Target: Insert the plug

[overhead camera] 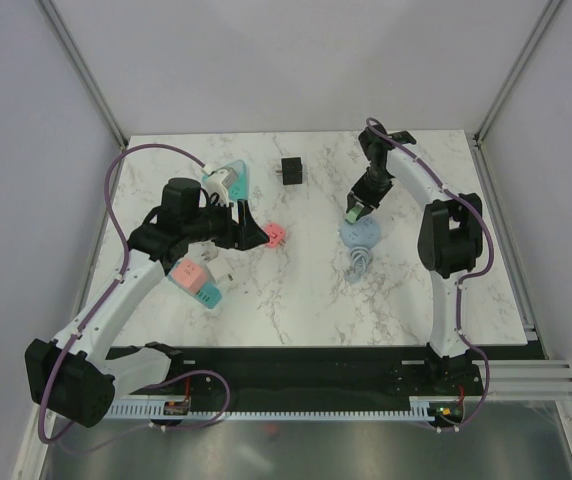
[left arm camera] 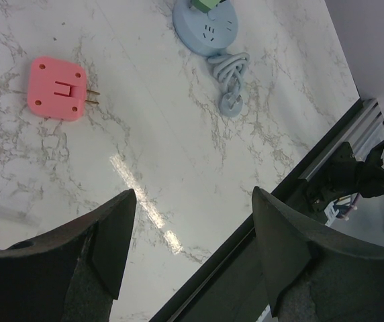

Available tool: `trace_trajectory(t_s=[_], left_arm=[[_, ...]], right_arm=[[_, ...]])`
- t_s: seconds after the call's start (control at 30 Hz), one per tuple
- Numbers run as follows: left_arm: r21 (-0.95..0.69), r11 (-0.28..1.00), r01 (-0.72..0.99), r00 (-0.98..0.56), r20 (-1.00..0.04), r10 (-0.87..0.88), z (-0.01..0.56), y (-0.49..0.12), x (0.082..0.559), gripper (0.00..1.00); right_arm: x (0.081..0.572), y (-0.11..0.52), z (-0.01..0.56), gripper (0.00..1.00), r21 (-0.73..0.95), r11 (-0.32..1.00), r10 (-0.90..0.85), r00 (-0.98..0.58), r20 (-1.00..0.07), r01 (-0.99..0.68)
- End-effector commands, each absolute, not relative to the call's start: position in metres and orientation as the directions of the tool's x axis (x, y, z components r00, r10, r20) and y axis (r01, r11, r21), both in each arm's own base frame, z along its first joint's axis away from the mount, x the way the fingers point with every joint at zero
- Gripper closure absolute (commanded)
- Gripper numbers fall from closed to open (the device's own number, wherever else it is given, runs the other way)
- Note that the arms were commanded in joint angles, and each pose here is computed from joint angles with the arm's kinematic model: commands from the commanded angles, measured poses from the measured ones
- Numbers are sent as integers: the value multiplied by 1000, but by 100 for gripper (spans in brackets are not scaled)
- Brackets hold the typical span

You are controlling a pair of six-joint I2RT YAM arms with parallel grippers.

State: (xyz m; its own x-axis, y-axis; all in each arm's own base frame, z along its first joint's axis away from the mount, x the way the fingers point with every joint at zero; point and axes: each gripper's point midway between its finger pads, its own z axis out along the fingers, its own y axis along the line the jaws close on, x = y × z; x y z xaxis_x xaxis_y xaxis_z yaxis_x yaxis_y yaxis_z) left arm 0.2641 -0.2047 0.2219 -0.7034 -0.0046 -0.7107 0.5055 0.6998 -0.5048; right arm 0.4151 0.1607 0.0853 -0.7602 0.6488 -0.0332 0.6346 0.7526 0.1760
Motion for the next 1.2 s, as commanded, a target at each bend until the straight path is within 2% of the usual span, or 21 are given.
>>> trace_trajectory(t_s=[0.0, 0.7, 1.17], left_arm=[[-498, 665, 557, -654, -757, -19, 241, -210, 264, 23], [-504, 658, 560, -657, -754, -19, 240, -211, 263, 23], [-510, 651, 562, -660, -751, -19, 239, -213, 262, 23]], right_arm=[[418, 127, 74, 100, 95, 749, 663, -740, -112, 656], [431, 132, 101, 100, 200, 736, 674, -724, -143, 646], [423, 144, 114, 100, 273, 712, 690, -716, -103, 647]])
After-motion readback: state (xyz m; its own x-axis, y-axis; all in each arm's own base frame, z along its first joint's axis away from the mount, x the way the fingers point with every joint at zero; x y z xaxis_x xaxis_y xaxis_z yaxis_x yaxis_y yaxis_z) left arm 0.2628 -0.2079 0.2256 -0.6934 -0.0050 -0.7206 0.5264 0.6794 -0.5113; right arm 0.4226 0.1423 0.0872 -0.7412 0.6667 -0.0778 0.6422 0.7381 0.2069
